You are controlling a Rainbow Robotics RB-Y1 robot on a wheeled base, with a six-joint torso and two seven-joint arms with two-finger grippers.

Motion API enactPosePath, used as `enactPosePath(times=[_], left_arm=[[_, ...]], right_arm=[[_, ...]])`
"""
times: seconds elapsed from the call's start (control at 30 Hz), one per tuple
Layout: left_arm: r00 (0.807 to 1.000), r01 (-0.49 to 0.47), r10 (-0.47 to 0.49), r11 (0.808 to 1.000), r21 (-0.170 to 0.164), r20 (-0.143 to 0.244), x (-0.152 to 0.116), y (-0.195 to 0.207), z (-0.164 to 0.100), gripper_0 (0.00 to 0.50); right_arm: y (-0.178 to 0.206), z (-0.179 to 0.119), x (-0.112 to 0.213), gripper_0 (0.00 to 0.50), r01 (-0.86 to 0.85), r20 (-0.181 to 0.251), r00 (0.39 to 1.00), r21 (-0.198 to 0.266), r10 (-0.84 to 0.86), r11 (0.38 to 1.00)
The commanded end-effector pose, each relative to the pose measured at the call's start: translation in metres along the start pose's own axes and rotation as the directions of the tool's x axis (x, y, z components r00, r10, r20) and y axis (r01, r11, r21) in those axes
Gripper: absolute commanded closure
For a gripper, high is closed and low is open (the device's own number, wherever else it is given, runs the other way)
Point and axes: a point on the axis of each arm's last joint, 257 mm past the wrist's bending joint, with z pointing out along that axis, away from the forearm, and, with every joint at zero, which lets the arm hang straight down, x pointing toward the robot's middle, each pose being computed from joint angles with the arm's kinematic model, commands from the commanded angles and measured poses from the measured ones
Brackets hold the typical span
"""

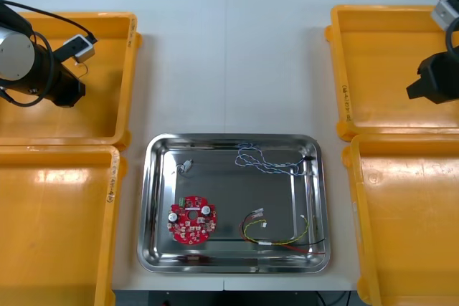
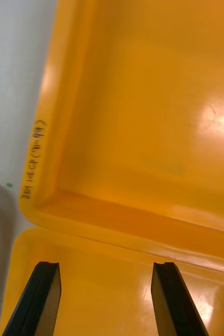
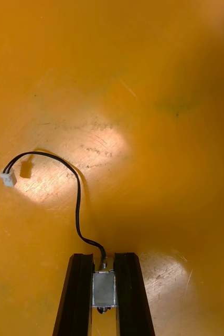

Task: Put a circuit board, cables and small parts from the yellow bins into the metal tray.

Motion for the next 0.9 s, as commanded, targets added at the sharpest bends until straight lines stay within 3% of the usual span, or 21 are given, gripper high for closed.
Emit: enactPosePath(times=[0.03,0.23,0.5,0.9], left_arm=[[0.993,-0.120,0.120,0.993,0.007,-0.009,0.008,-0.009,0.007,0.500],[0.991,-0.131,0.131,0.991,0.003,-0.035,0.014,-0.004,0.001,0.500],[0.988,-0.116,0.118,0.993,0.028,-0.095,0.016,-0.003,-0.029,0.500],[0.994,-0.064,0.066,0.998,0.018,-0.087,-0.003,-0.004,-0.071,0.500]], right_arm=[[-0.047,-0.014,0.003,0.000,-0.112,0.023,0.994,0.059,0.111,0.992],[-0.079,-0.017,0.013,0.000,-0.173,-0.001,0.985,0.101,0.174,0.980],[-0.090,-0.014,0.017,0.000,-0.234,-0.012,0.972,0.096,0.236,0.967],[-0.093,-0.007,0.031,0.000,-0.290,-0.002,0.957,0.053,0.290,0.956]])
